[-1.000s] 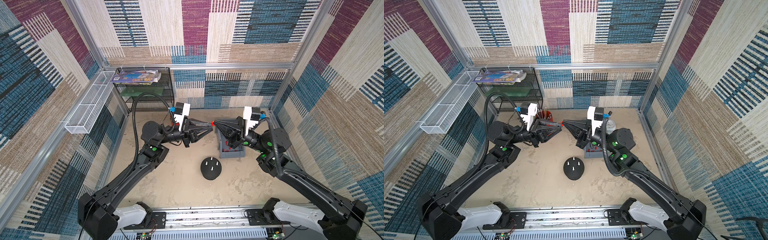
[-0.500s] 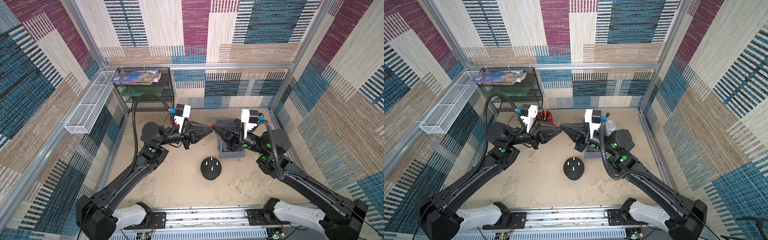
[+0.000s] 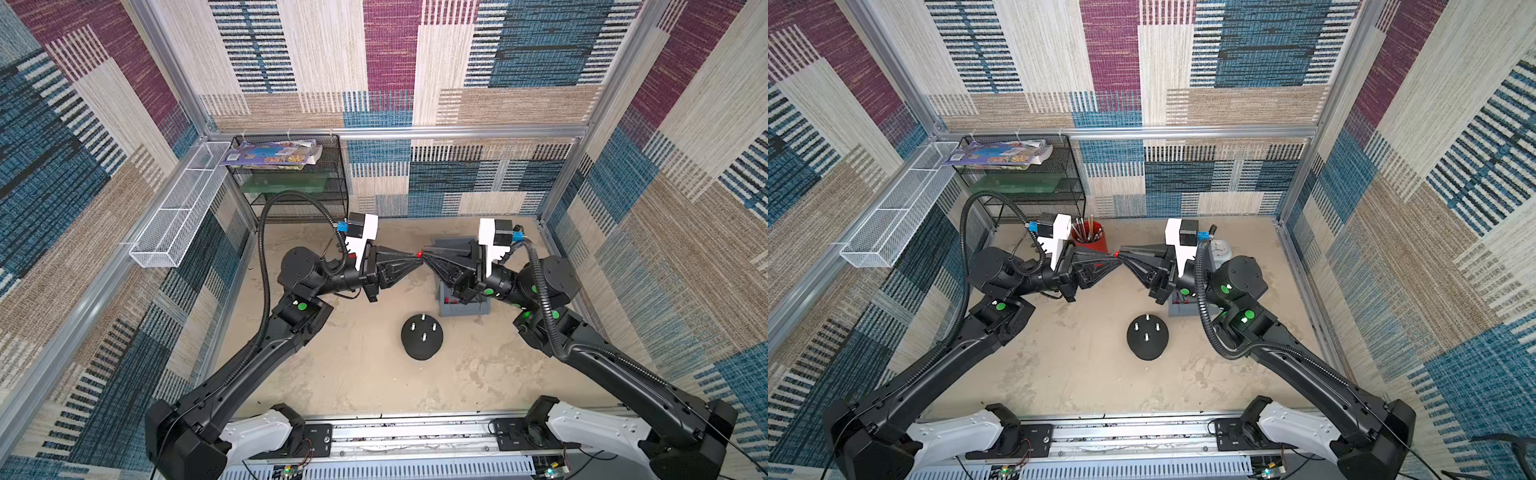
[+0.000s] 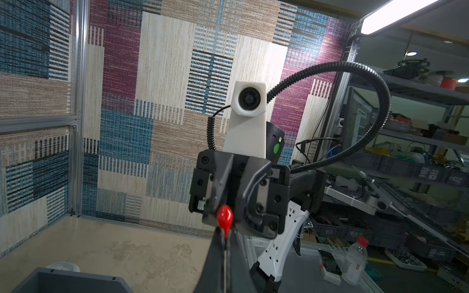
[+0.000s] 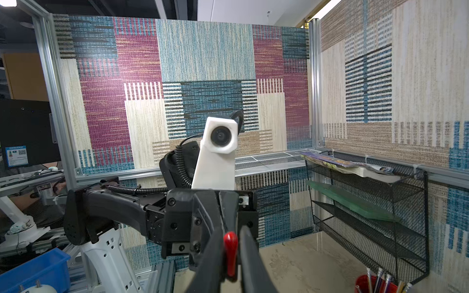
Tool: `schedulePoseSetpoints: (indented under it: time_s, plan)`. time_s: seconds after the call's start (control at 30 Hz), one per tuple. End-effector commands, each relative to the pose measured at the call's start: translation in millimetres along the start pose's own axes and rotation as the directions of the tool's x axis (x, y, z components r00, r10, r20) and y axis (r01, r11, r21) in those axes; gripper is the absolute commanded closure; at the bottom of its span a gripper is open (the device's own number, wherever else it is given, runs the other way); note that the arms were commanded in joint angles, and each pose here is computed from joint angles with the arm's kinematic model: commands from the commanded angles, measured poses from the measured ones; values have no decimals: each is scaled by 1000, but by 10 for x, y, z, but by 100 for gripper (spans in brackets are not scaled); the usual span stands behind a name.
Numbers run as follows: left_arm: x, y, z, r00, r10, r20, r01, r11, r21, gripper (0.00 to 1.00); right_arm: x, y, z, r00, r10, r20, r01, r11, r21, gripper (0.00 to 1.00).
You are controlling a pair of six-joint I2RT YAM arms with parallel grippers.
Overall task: Cover the protruding screws with screw protection sleeves
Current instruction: Pick up the screw protection sleeve from the storage box.
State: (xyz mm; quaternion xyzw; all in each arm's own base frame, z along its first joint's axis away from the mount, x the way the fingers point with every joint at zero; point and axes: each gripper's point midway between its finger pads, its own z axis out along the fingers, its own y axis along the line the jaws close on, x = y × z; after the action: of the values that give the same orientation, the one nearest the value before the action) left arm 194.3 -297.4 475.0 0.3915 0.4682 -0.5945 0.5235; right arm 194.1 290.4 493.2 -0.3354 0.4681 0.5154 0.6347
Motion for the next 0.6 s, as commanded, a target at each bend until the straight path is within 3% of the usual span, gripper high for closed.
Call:
schedulePoseSetpoints:
  time_s: [0.0,0.07,0.17,0.27,0.37,0.5,0.57]
  plan:
    - [79,-46,-14,992,81,-100,-82,997,2,100,-50,-56,-31,998,-52,-33,54,997,58,17]
    - [103,-104,-37,979,122,-166,-121,993,16,100,-87,-105,-86,997,-47,-57,53,992,114,16]
    - [179,-146,-103,946,190,-261,-191,981,21,100,-113,-8,-211,990,-84,-115,97,989,112,24]
    - [307,-22,-193,903,287,-319,-313,949,-33,100,-90,44,-320,979,-126,-158,145,983,114,38]
    - [402,105,-270,878,369,-305,-413,906,-93,100,-88,33,-349,968,-139,-208,168,978,127,51]
    - [505,-145,-282,883,325,-339,-329,943,49,100,-45,87,-257,937,-209,-280,229,973,42,54]
    - [550,-217,-276,883,278,-379,-258,961,104,100,26,173,-198,922,-238,-306,235,971,-47,61]
